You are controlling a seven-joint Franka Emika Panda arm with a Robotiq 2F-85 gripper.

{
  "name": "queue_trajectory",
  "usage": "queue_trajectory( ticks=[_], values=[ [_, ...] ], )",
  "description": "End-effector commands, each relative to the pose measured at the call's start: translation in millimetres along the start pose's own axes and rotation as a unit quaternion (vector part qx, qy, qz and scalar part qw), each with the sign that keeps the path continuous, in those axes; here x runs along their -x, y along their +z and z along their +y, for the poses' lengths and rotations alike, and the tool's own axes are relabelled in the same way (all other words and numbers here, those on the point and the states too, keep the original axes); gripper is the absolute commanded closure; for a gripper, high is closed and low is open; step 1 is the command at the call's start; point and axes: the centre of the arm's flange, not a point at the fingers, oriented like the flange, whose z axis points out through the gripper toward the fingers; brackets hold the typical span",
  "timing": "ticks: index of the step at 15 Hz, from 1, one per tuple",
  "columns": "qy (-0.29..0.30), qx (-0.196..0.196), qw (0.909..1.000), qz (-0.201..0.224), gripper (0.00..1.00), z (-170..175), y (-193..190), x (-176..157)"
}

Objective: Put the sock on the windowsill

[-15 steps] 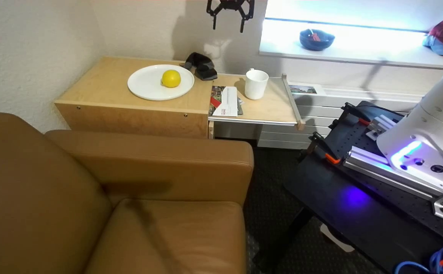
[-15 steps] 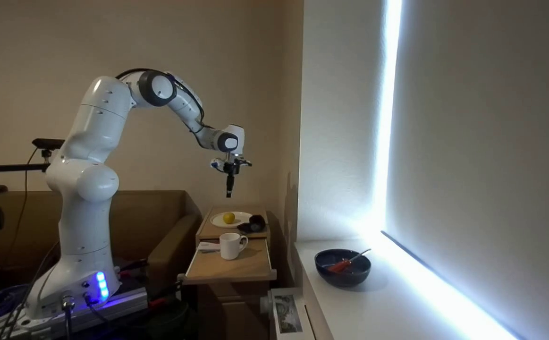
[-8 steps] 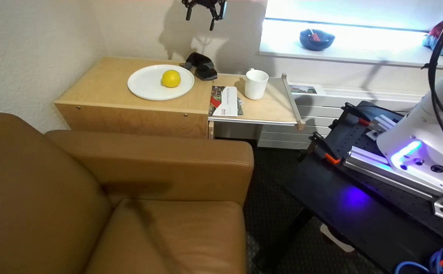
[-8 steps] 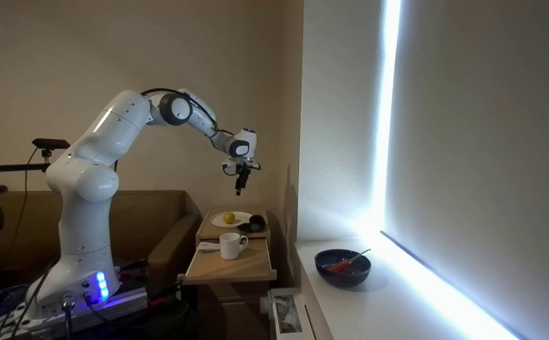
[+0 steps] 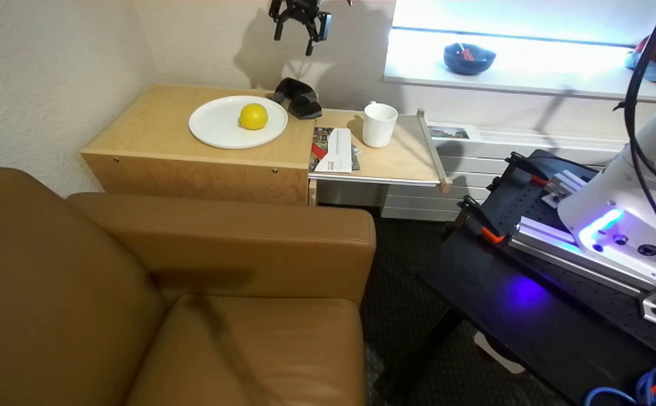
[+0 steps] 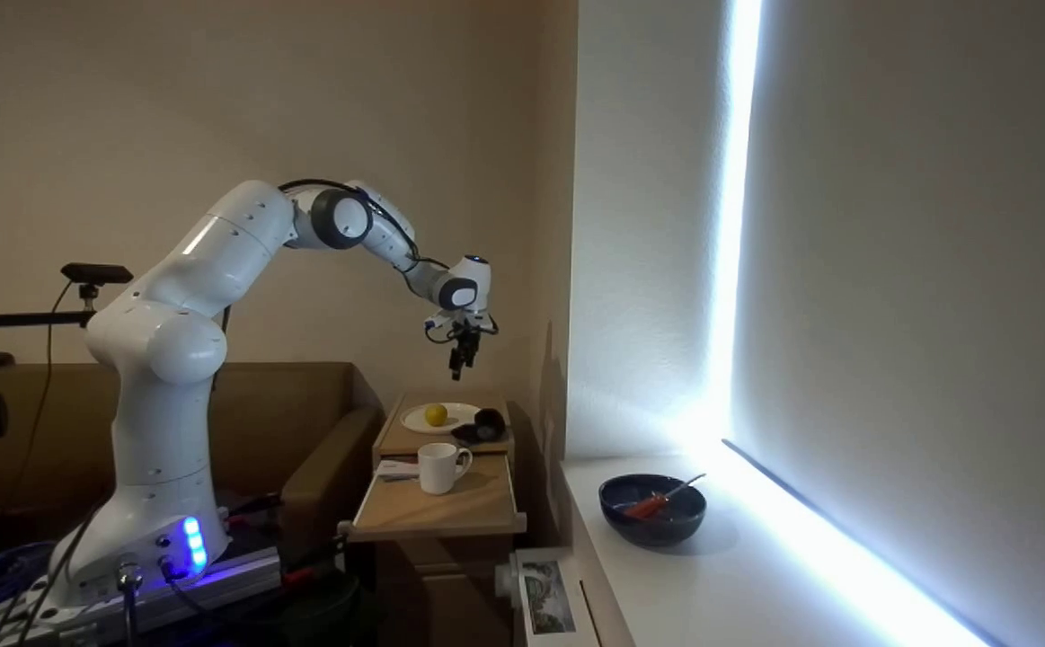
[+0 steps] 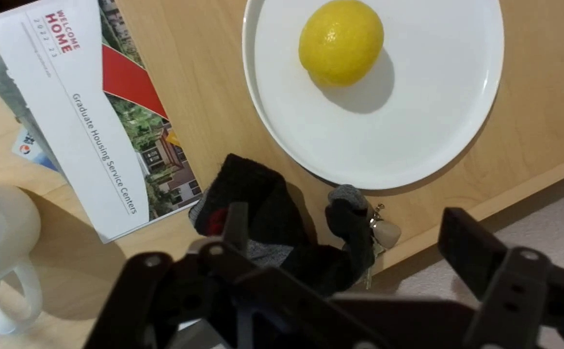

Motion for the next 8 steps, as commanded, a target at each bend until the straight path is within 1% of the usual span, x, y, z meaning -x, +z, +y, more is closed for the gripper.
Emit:
queue_trajectory(
  ticks=[1,3,5,7,8],
  values=[
    [0.049,-0.039,0.9978,0.022,0.0,-18,35,-13],
    [0.068,-0.05,0.9952,0.05,0.0,-20,50,-16],
    [0.081,-0.049,0.9922,0.08,0.0,-20,63,-20],
    [0.087,-0.041,0.989,0.112,0.0,-19,69,-20],
    [0.086,-0.04,0.9874,0.127,0.0,-4,75,-20]
  ],
)
